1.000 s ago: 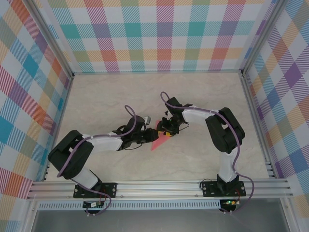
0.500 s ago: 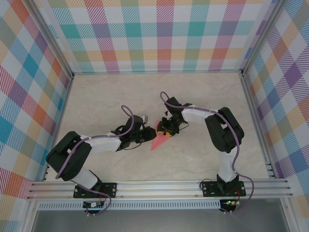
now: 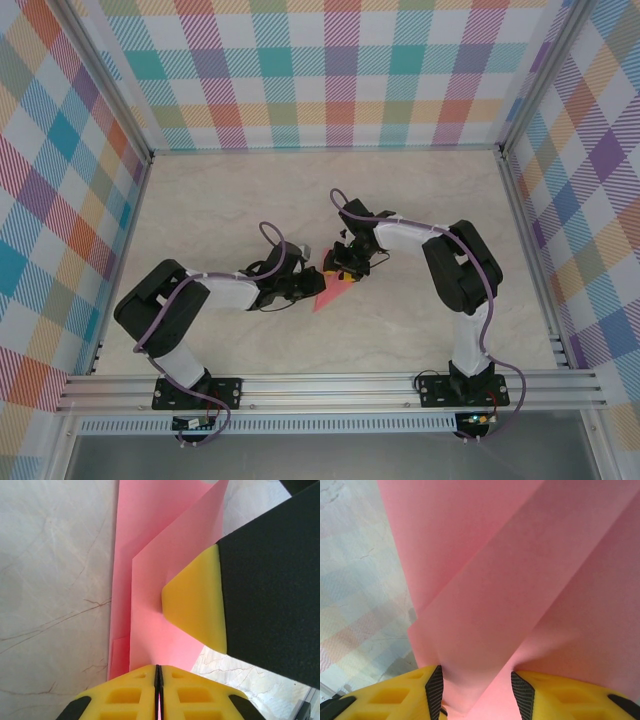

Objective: Fold a paper plane with a square sheet of paper (pick it up from the middle)
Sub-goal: Fourth fold the wing at the center of the table.

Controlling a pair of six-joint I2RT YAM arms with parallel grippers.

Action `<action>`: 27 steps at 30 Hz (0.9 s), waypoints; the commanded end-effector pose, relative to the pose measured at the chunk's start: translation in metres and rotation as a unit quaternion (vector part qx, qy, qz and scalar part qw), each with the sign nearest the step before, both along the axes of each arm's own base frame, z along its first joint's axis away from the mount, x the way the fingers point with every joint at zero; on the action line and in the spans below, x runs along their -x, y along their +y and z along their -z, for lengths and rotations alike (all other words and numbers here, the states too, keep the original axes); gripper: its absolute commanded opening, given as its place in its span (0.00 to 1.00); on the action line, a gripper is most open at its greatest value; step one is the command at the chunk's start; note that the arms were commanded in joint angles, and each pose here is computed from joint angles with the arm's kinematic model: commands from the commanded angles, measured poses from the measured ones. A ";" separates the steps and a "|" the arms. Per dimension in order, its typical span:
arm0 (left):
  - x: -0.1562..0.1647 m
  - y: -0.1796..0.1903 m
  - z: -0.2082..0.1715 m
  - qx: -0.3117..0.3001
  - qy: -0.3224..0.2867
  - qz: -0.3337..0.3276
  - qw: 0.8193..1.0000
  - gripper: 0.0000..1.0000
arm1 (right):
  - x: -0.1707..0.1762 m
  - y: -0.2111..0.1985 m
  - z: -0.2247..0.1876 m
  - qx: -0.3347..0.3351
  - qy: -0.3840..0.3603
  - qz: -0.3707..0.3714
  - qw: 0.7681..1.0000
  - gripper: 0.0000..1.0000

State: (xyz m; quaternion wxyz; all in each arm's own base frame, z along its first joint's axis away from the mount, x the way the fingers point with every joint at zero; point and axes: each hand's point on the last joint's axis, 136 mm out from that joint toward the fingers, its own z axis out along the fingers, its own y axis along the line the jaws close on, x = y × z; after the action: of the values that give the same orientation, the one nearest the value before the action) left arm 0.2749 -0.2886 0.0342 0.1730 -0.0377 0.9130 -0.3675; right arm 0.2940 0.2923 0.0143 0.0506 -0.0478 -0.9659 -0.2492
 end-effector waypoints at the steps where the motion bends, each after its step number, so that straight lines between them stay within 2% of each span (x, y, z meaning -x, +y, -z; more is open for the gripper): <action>1: -0.010 -0.005 -0.009 0.014 -0.012 0.000 1.000 0.11 | 0.028 -0.060 0.083 0.157 0.051 0.005 0.986 0.47; 9: -0.011 0.007 0.002 -0.025 -0.006 -0.013 1.000 0.10 | 0.030 -0.063 0.087 0.167 0.054 0.008 0.984 0.46; 27: -0.009 0.008 0.016 -0.039 0.009 -0.013 0.999 0.09 | 0.034 -0.066 0.095 0.175 0.063 0.008 0.982 0.43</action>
State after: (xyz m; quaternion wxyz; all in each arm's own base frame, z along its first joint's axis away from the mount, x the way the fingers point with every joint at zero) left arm 0.2793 -0.2858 0.0239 0.1709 -0.0445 0.9215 -0.3460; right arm 0.2903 0.2890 0.0076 0.0633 -0.0525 -0.9680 -0.2370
